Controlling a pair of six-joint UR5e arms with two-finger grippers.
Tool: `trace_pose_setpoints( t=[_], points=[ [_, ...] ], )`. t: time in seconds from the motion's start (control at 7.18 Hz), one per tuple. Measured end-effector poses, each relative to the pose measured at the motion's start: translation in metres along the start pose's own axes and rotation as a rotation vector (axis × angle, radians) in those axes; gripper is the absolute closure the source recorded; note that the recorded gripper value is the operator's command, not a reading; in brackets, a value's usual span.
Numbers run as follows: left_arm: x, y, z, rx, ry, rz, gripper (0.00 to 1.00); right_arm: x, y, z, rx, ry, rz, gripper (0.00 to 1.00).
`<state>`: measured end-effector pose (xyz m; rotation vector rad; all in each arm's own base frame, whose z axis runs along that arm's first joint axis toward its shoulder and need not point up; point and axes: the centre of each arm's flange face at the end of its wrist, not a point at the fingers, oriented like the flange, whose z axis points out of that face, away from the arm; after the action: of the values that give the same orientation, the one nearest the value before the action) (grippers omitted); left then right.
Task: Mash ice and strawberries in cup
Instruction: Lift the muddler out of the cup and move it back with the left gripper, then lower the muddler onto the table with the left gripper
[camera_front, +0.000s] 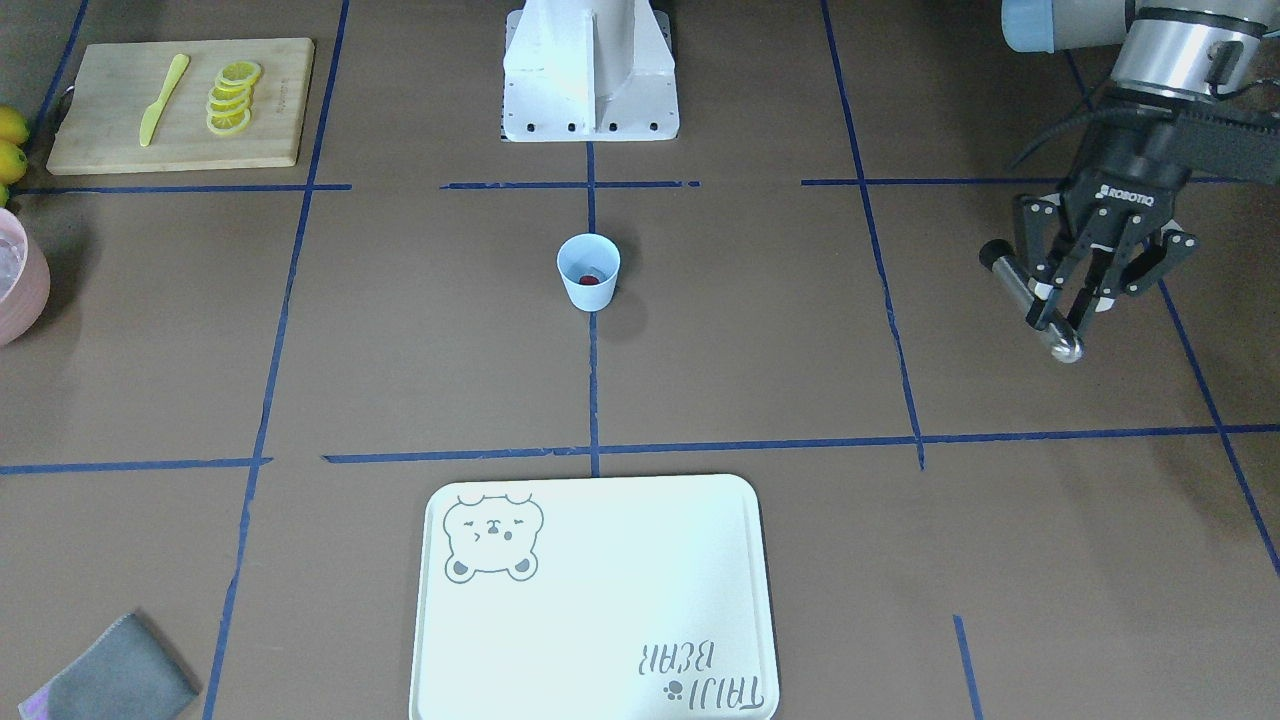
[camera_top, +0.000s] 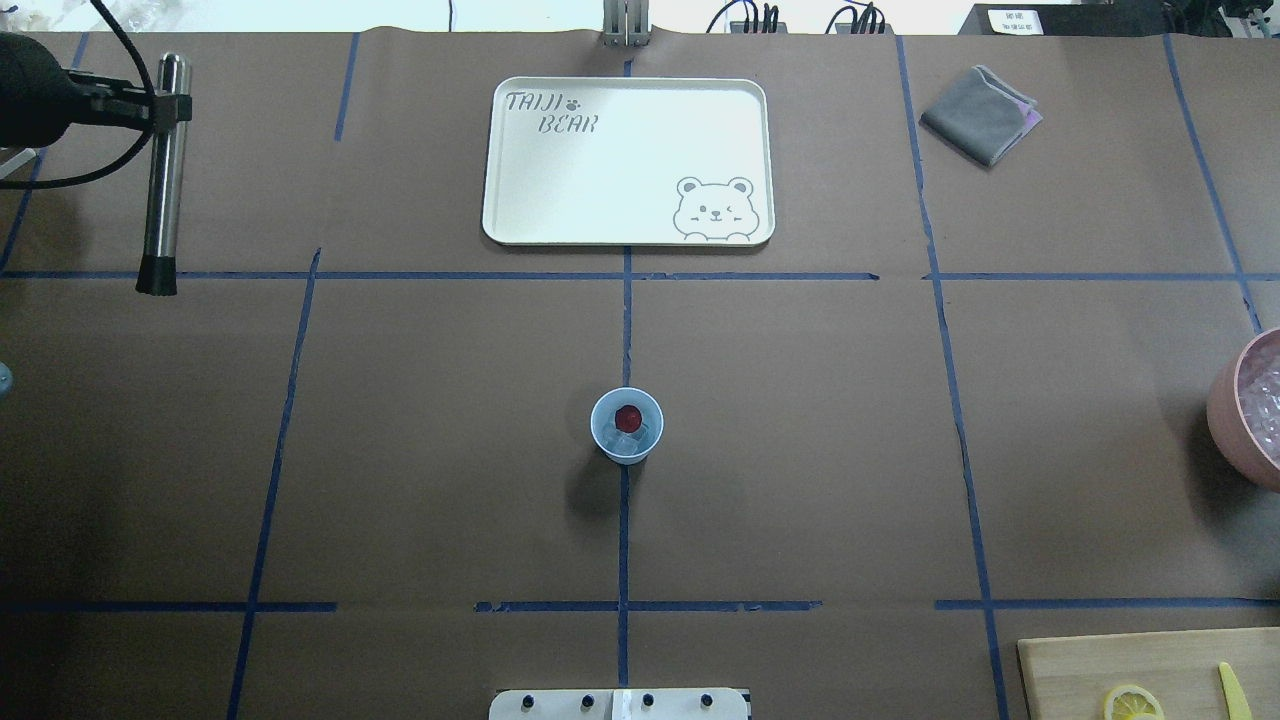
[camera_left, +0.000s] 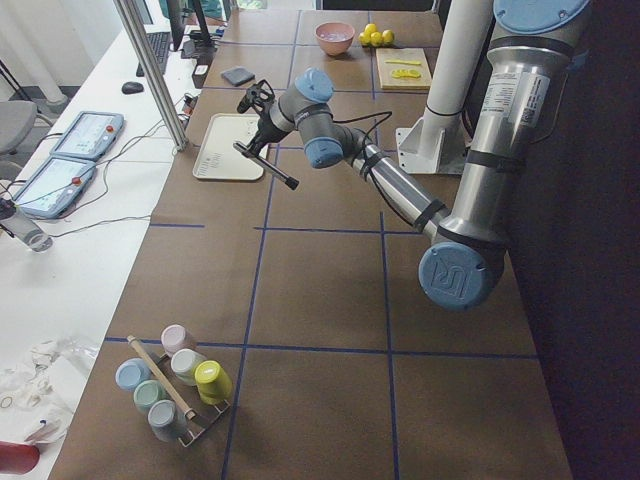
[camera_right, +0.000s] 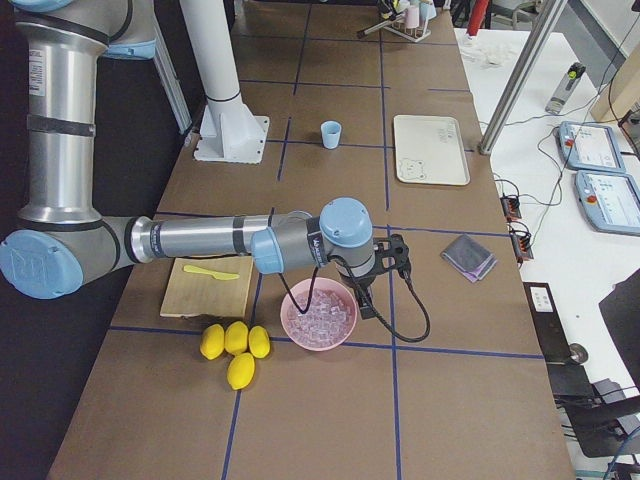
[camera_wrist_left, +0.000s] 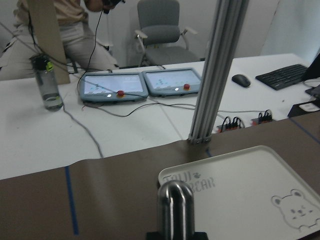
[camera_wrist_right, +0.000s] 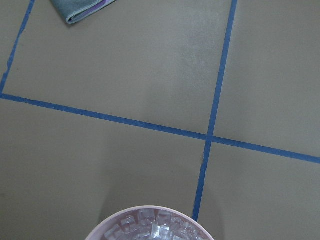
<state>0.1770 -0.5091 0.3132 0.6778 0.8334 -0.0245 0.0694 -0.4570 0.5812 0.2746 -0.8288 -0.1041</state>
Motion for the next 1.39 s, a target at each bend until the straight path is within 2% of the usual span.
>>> trace_pose_setpoints(
  t=[0.28,0.42,0.7,1.11,1.39],
  points=[
    [-0.035,0.035,0.023,-0.252,-0.054,-0.087,1.00,0.001,0.000,0.001,-0.001,-0.001,0.004,0.01],
    [-0.053,0.057,0.031,-0.351,-0.082,-0.131,1.00,0.002,0.000,0.002,-0.004,-0.002,0.009,0.01],
    [-0.095,0.096,0.046,-0.494,-0.118,-0.192,1.00,0.000,-0.001,0.001,-0.001,-0.004,0.026,0.01],
    [-0.173,0.128,0.076,-0.622,-0.133,-0.274,1.00,-0.003,-0.002,-0.002,0.005,-0.005,0.030,0.01],
    [-0.209,0.141,0.092,-0.660,-0.140,-0.242,1.00,-0.004,-0.002,-0.003,0.007,-0.005,0.029,0.01]
  ],
)
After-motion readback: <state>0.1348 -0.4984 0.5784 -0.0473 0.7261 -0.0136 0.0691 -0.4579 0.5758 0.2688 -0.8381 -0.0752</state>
